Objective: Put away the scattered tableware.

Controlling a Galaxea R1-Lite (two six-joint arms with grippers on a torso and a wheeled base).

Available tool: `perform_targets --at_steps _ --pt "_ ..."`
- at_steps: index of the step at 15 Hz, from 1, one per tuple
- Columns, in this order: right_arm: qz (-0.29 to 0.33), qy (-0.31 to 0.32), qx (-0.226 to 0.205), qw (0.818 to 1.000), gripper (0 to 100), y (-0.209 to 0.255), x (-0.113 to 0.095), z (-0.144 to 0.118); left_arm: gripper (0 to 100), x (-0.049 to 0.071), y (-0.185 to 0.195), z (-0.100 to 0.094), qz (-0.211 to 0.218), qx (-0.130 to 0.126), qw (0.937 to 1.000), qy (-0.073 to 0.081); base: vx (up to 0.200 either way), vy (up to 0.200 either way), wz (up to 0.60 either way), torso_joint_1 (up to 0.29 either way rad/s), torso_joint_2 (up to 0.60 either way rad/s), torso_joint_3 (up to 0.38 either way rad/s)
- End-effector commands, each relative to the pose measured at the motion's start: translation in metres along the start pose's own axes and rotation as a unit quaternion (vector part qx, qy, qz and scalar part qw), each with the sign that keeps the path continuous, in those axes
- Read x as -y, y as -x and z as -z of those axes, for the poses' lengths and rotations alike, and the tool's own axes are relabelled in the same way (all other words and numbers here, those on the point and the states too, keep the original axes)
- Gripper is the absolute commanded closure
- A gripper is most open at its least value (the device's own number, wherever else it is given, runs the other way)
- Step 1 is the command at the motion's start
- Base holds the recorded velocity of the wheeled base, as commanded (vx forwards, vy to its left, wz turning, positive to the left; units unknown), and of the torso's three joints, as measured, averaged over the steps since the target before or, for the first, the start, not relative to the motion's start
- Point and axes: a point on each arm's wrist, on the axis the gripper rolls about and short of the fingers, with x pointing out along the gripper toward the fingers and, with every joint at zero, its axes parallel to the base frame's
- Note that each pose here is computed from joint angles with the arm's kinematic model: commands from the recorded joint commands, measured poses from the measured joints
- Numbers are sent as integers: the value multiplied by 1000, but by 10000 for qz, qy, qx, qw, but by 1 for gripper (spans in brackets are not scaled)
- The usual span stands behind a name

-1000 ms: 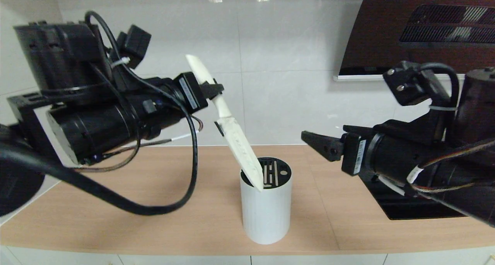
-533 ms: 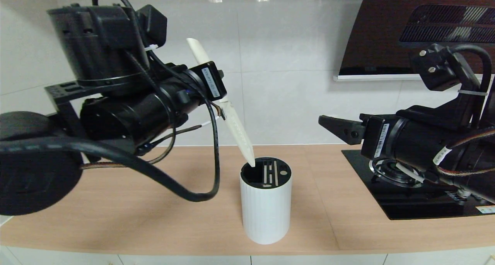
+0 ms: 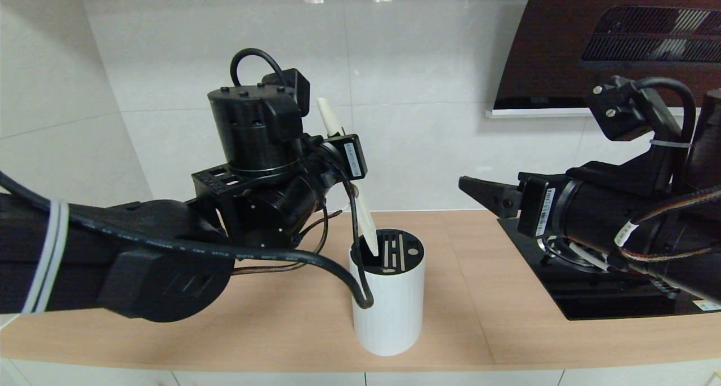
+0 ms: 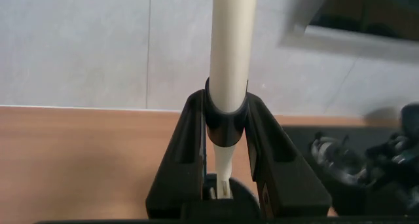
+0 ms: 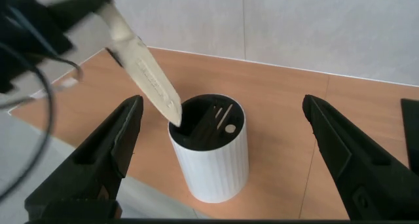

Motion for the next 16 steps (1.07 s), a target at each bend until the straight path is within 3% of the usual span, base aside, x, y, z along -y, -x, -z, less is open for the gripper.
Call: perform_targets --at_steps 1,6,16 --pt "15 22 -73 10000 0 -3 0 4 100 1 -7 15 -26 -72 9999 -130 0 0 0 0 0 0" --pt "27 28 -93 9999 0 -4 0 5 100 0 -13 25 -93 5 9996 -280 0 0 0 0 0 0" --pt "28 40 -130 9999 0 -5 0 7 100 2 -28 51 -242 -96 9990 -365 0 0 0 0 0 0"
